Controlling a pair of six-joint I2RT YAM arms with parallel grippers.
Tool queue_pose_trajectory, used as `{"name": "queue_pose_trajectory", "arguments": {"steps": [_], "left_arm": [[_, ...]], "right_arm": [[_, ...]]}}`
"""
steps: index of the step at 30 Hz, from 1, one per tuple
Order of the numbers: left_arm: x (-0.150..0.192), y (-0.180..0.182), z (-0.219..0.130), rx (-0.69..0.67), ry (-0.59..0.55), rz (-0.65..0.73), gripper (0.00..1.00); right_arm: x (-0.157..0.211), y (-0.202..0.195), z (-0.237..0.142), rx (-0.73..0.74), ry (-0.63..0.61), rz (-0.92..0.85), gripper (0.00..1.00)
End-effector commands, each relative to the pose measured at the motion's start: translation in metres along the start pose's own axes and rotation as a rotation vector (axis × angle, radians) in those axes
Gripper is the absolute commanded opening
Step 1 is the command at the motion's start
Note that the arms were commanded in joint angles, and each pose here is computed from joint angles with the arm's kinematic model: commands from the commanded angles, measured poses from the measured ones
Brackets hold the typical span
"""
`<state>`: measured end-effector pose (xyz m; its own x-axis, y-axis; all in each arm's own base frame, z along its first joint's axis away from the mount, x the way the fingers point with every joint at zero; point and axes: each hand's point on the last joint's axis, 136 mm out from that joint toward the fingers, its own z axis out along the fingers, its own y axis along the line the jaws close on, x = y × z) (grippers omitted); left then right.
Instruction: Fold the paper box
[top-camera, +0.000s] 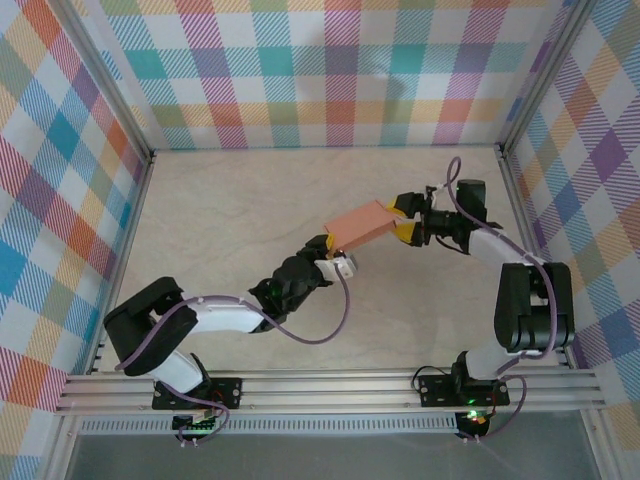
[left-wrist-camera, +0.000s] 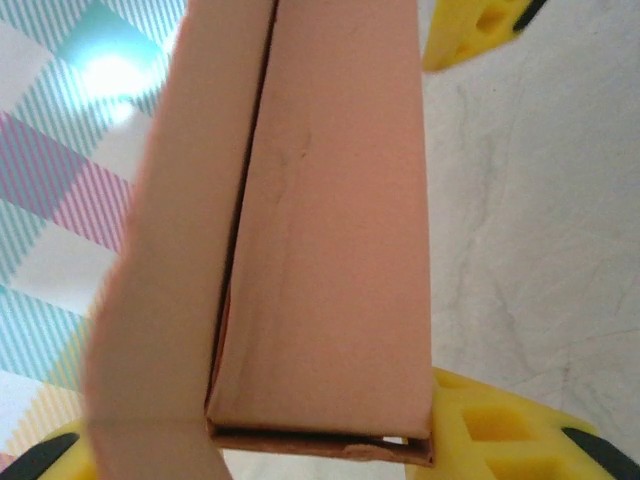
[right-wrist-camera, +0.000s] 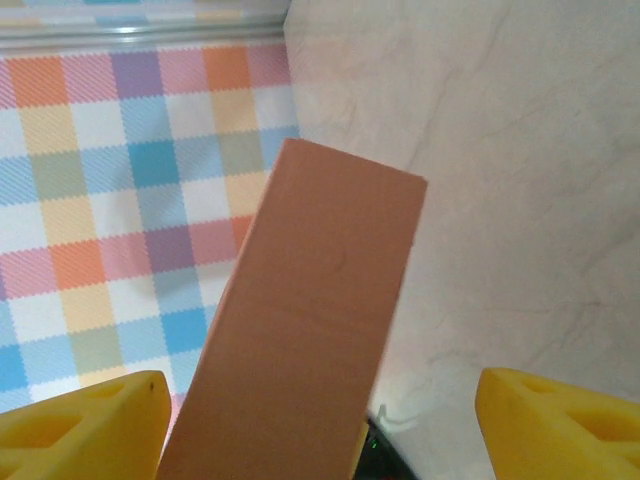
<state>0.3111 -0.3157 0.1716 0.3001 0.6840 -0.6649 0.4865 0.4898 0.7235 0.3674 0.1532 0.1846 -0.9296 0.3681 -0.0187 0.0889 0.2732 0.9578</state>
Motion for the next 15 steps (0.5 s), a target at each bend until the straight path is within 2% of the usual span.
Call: {"name": "queue_pose_trajectory", "arguments": {"steps": [1, 9, 15], "left_arm": [[-0.003, -0.011, 0.002, 0.139, -0.015, -0.151, 0.36], [0.013, -0.019, 0.001, 0.323, -0.011, -0.363, 0.37], [0.025, -0.031, 0.001, 0.430, 0.012, -0.441, 0.36]], "right_arm": [[-0.016, 0.015, -0.022, 0.054, -0.108, -0.106, 0.81], [-0.013, 0.018, -0.052, 0.204, -0.222, -0.312, 0.80], [0.013, 0.017, -0.062, 0.250, -0.190, -0.453, 0.80]]}}
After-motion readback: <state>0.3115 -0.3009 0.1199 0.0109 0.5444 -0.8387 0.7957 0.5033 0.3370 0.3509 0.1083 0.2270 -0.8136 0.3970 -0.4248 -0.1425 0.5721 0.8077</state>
